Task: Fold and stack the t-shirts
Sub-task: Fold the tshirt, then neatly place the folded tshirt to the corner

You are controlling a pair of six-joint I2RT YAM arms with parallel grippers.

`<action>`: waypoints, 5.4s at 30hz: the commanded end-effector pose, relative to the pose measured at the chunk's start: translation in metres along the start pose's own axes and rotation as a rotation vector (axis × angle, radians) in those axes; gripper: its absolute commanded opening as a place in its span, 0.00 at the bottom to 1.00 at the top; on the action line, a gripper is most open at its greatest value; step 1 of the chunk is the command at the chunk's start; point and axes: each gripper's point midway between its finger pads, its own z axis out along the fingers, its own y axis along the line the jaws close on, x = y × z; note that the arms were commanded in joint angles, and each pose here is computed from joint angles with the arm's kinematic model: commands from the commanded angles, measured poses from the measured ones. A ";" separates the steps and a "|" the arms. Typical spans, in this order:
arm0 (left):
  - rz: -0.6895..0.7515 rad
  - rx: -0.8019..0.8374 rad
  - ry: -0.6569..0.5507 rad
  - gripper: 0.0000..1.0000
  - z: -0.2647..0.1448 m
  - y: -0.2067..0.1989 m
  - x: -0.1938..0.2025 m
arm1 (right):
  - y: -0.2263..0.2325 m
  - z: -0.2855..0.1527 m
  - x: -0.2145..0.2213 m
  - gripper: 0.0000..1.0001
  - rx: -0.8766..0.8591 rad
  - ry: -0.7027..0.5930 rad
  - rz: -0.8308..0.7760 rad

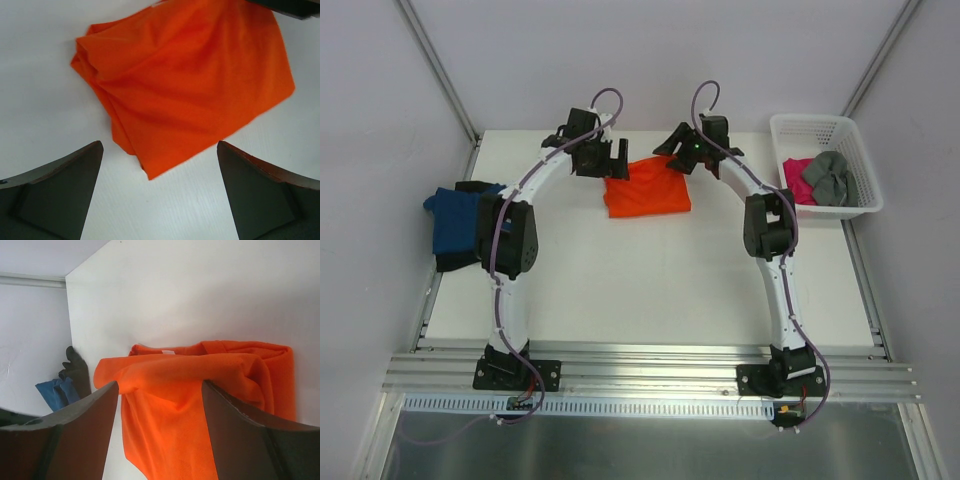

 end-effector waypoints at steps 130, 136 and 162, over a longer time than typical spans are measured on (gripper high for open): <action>-0.476 -0.421 -0.129 0.00 -0.314 0.256 0.025 | 0.000 -0.181 0.000 0.74 0.144 -0.021 -0.109; -0.475 -0.445 -0.107 0.00 -0.315 0.261 0.032 | 0.000 -0.181 0.001 0.74 0.141 -0.020 -0.104; -0.505 -0.744 0.084 0.00 -0.303 0.356 0.079 | -0.006 -0.184 0.010 0.74 0.144 -0.004 -0.086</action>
